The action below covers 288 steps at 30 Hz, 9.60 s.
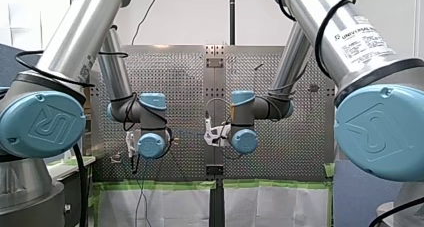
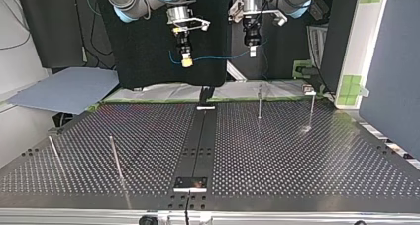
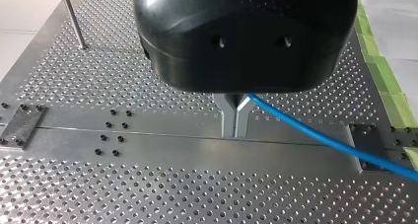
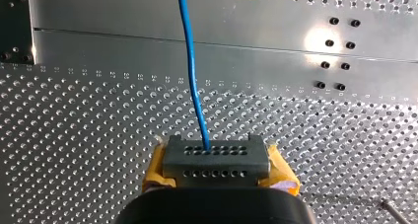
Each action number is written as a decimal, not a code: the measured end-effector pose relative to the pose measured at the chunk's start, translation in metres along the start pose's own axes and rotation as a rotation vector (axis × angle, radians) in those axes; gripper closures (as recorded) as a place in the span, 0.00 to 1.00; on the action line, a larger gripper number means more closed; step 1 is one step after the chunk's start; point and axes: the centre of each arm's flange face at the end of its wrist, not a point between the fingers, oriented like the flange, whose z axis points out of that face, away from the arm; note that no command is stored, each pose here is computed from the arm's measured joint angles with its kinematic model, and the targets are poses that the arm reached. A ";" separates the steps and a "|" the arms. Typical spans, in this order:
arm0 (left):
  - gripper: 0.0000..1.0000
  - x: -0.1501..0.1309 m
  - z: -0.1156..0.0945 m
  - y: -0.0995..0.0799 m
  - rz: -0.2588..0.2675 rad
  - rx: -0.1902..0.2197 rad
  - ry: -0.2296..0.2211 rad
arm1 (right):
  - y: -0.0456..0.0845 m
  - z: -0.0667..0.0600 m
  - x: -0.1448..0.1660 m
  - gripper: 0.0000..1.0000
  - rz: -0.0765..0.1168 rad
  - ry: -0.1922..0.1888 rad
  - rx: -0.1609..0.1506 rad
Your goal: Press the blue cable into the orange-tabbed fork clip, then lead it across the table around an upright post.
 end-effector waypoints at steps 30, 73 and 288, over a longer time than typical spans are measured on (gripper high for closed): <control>1.00 -0.002 -0.005 0.003 0.030 0.007 0.041 | 0.000 0.000 0.001 1.00 -0.005 0.001 -0.002; 1.00 -0.015 -0.020 0.016 -0.051 0.033 0.050 | -0.032 -0.001 -0.006 1.00 0.074 -0.129 0.090; 0.00 0.096 0.244 0.134 -0.161 -0.076 0.192 | 0.050 0.178 -0.125 1.00 0.122 -0.133 0.017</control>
